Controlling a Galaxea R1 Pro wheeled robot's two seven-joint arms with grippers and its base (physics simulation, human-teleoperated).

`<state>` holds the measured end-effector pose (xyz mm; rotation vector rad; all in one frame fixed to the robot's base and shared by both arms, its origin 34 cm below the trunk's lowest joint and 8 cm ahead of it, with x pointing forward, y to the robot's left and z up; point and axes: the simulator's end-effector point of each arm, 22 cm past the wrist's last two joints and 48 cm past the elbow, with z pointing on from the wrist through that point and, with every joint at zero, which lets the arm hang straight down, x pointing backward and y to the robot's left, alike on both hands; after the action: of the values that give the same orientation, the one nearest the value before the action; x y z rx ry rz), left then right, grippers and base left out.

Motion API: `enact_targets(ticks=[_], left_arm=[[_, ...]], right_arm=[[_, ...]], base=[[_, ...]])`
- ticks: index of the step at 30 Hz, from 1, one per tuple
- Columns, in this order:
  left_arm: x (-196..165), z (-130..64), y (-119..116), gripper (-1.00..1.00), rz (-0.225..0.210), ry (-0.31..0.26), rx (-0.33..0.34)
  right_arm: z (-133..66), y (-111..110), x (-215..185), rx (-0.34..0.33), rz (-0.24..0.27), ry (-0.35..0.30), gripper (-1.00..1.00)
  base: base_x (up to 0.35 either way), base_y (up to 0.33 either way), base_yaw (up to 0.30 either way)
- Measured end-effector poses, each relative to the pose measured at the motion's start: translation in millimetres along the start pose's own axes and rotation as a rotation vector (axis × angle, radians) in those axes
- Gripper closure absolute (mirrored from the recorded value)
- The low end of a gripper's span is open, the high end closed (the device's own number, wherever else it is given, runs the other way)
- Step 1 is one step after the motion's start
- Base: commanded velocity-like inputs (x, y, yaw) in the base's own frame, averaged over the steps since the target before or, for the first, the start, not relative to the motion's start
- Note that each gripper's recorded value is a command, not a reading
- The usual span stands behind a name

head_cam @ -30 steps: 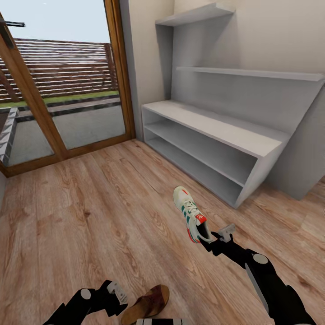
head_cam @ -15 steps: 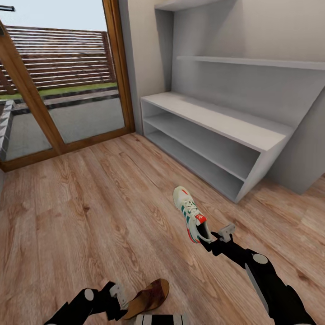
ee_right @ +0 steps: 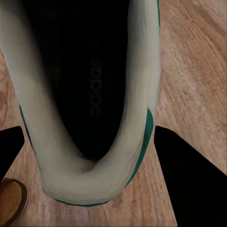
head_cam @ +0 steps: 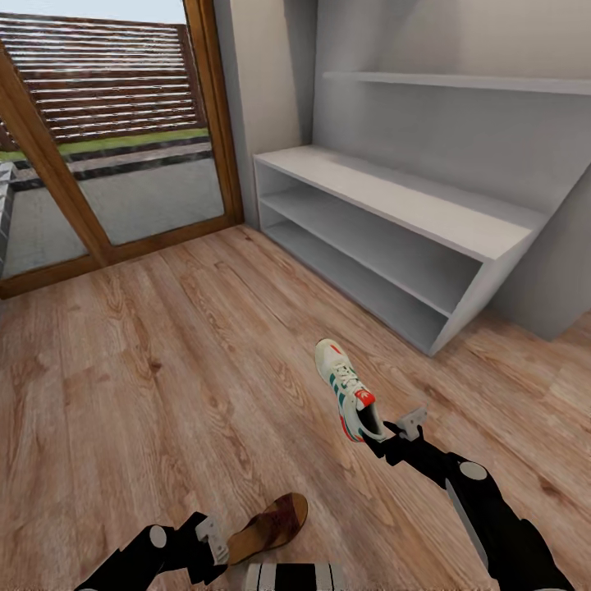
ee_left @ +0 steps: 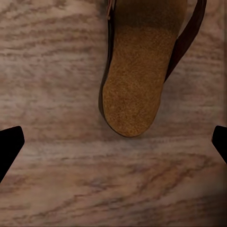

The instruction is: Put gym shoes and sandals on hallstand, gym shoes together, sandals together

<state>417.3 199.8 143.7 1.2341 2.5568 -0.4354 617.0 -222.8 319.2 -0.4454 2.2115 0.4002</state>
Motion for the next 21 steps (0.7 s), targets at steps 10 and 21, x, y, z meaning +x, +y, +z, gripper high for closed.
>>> enact_targets(ticks=[10, 21], left_arm=[[8, 8.7, -6, -1.00, -0.014, 0.014, 0.017], [13, 19.1, -6, -1.00, -0.026, 0.029, 0.025]], right_arm=[[6.1, 0, 16, -0.005, 0.013, 0.027, 1.00], [13.8, 1, 39, -0.013, 0.031, 0.062, 1.00]], base=[[0.000, 0.000, 0.000], [0.000, 0.000, 0.000]])
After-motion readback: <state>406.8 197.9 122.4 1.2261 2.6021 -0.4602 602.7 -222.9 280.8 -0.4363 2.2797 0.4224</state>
